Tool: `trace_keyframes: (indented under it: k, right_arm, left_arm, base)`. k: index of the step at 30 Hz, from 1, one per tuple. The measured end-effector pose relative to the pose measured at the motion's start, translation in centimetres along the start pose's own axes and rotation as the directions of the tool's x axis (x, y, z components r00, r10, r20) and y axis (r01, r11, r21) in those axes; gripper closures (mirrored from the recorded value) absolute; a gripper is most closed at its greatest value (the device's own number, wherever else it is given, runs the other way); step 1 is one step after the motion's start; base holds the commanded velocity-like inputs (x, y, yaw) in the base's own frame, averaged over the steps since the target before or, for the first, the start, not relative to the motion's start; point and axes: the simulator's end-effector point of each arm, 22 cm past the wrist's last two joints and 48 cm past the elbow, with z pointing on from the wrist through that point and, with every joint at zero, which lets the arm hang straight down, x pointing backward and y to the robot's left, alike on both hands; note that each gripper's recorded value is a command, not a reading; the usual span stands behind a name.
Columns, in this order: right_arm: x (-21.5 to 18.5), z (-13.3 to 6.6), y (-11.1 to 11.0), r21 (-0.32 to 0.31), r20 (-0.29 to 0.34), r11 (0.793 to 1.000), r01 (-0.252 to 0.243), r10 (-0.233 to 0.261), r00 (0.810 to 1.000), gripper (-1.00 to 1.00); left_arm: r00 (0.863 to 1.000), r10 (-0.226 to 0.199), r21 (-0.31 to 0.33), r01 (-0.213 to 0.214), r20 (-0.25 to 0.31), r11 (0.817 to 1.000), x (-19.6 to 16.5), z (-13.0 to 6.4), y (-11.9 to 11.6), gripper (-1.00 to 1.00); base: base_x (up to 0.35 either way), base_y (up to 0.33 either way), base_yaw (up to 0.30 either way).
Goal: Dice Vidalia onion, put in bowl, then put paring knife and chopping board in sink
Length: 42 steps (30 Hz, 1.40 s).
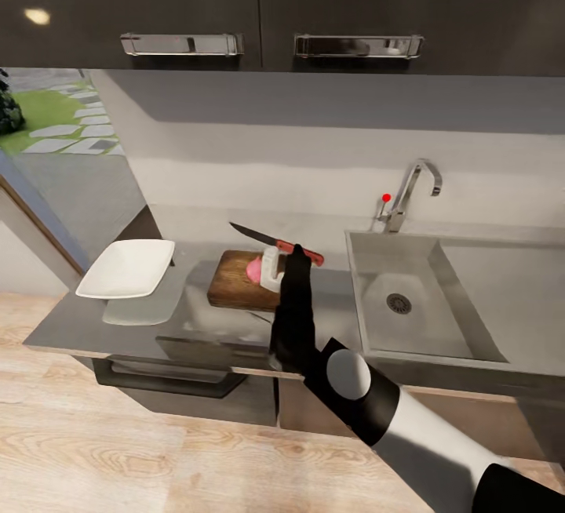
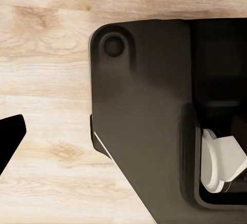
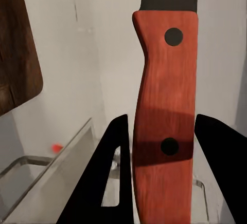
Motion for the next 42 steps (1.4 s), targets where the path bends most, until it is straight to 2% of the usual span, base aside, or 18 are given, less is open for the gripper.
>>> trace_keyframes:
  k: [14, 37, 42]
  right_arm:
    - [-0.8, -0.1, 2.7, -0.055, -0.009, 0.998, 0.015, -0.015, 1.0, 1.0]
    - [-1.0, -0.2, 3.5, -0.076, -0.008, 0.997, 0.017, -0.018, 1.0, 1.0]
    - [-0.6, 0.2, 4.4, -0.084, -0.02, 0.996, 0.029, -0.031, 0.999, 1.0]
  left_arm:
    - [1.0, 0.0, 0.0, 0.0, 0.0, 1.0, 0.0, 0.0, 0.0, -1.0]
    - [1.0, 0.0, 0.0, 0.0, 0.0, 1.0, 0.0, 0.0, 0.0, -1.0]
    - [1.0, 0.0, 0.0, 0.0, 0.0, 1.0, 0.0, 0.0, 0.0, -1.0]
  base:
    - [0.0, 0.0, 0.0]
    - [0.0, 0.0, 0.0]
    - [0.0, 0.0, 0.0]
